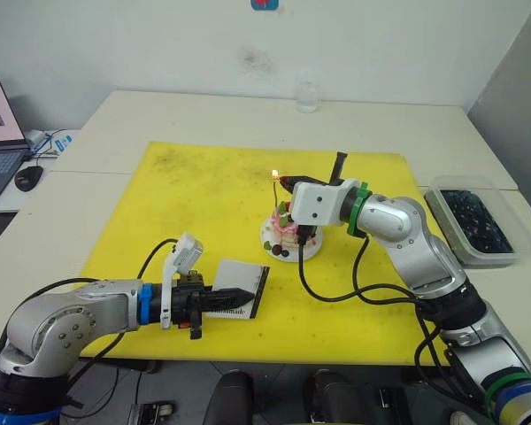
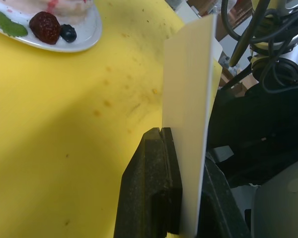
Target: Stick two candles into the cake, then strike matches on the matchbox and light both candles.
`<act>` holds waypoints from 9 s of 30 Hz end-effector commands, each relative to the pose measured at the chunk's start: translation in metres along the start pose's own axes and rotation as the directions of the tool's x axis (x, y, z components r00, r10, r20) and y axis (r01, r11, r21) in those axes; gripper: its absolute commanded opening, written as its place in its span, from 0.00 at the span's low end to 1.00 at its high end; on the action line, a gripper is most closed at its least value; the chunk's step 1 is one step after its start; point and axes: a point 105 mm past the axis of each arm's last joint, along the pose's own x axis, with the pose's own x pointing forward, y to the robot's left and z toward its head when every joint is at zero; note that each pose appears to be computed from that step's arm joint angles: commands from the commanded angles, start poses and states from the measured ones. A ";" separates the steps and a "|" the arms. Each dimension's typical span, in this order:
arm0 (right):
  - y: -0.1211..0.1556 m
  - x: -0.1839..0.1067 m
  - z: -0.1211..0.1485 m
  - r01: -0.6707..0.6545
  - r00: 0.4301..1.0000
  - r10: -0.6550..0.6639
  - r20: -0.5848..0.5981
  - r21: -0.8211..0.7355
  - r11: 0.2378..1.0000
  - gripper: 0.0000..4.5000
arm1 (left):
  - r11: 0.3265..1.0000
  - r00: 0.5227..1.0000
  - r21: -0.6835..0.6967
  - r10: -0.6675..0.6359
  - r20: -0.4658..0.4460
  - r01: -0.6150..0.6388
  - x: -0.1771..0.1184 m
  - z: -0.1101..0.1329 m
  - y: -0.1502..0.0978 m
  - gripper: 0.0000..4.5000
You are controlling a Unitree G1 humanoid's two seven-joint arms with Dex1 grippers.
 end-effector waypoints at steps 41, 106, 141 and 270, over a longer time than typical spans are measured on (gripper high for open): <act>-0.097 -0.085 -0.018 0.411 0.909 -0.379 -0.172 0.227 0.883 0.01 | 0.996 0.996 0.012 -0.083 0.014 0.083 0.016 0.008 -0.007 0.00; 0.055 -0.091 -0.148 0.446 0.890 -0.121 -0.440 0.785 0.430 1.00 | 0.997 0.996 0.001 -0.083 0.046 0.083 0.027 0.002 -0.016 0.00; 0.036 -0.097 -0.086 0.394 0.912 -0.078 -0.403 0.806 0.441 0.01 | 0.995 0.995 0.013 -0.095 0.033 0.095 0.030 0.006 -0.013 0.00; 0.067 -0.095 0.035 -0.351 0.936 0.346 0.062 0.201 0.915 0.01 | 0.990 0.972 0.026 -0.142 0.186 0.139 0.052 0.056 -0.013 0.00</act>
